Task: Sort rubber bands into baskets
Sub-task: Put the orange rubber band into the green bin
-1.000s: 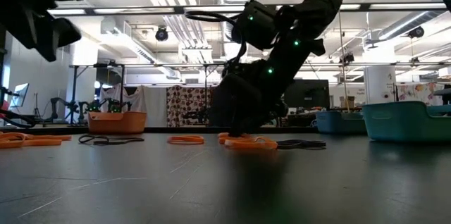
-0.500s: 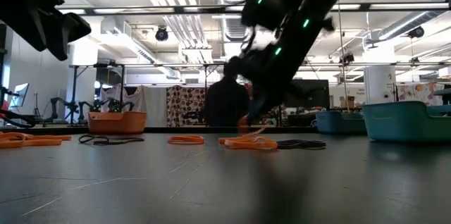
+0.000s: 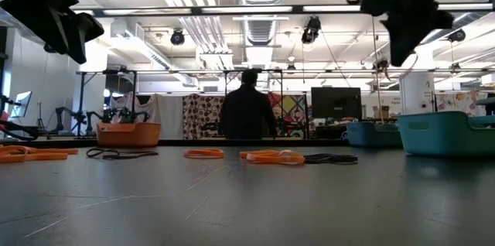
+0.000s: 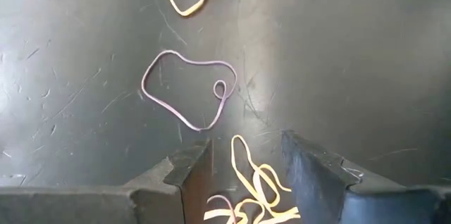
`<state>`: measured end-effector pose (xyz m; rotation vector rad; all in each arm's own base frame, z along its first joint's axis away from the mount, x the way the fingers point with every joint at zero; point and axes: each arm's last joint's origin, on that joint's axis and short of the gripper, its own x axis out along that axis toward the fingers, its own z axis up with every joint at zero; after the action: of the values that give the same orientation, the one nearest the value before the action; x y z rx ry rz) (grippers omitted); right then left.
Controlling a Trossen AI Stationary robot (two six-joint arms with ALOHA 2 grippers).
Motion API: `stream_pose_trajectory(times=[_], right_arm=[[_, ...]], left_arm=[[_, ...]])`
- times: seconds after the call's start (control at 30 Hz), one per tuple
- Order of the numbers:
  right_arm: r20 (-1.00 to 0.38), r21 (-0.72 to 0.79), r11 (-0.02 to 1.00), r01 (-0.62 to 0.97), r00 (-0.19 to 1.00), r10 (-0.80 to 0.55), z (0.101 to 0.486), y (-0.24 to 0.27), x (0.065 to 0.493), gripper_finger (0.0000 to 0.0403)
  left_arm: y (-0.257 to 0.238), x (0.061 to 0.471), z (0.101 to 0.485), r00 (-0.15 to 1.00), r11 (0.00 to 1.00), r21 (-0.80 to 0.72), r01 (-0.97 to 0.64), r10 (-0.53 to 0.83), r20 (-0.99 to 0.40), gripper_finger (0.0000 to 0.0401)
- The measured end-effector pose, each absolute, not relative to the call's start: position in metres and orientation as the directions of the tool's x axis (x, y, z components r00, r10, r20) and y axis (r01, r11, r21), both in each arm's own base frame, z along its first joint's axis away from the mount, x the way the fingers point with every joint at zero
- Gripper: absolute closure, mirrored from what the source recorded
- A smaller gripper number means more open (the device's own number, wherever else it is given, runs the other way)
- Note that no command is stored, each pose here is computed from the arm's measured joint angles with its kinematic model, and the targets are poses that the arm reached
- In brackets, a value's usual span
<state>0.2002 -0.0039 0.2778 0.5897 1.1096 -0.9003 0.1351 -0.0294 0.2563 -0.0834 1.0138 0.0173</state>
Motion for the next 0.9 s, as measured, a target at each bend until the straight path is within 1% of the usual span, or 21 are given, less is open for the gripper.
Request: stream_pose_trajectory(times=[0.1, 0.3, 0.4, 0.67, 0.77, 0.9], right_arm=[[-0.953, -0.005, 0.507, 0.862, 0.150, -0.264, 0.269, -0.003, 0.197, 0.0394], [-0.995, -0.052, 0.478, 0.877, -0.006, -0.098, 0.226, 0.002, 0.186, 0.0394], [-0.999, -0.045, 0.466, 0.883, -0.032, -0.036, 0.207, 0.004, 0.180, 0.0394], [-0.998, 0.049, 0.434, 0.900, 0.062, -0.015, 0.172, 0.004, 0.179, 0.0394], [-0.997, 0.065, 0.421, 0.905, 0.071, 0.001, 0.163, 0.005, 0.177, 0.0394], [-0.999, 0.047, 0.405, 0.913, 0.050, 0.002, 0.157, 0.005, 0.172, 0.0394]], left_arm=[[-0.029, 0.135, 0.257, 0.530, 0.997, -0.062, -0.053, -0.025, -0.848, 0.0248], [-0.029, 0.138, 0.258, 0.556, 0.997, -0.046, -0.068, 0.000, -0.831, 0.0248], [-0.029, 0.138, 0.258, 0.561, 0.997, -0.045, -0.070, 0.002, -0.828, 0.0248], [-0.028, 0.139, 0.259, 0.568, 0.996, -0.032, -0.086, 0.023, -0.823, 0.0248], [-0.028, 0.139, 0.259, 0.569, 0.996, -0.031, -0.088, 0.024, -0.822, 0.0248], [-0.027, 0.139, 0.259, 0.573, 0.995, -0.017, -0.099, 0.043, -0.819, 0.0248]])
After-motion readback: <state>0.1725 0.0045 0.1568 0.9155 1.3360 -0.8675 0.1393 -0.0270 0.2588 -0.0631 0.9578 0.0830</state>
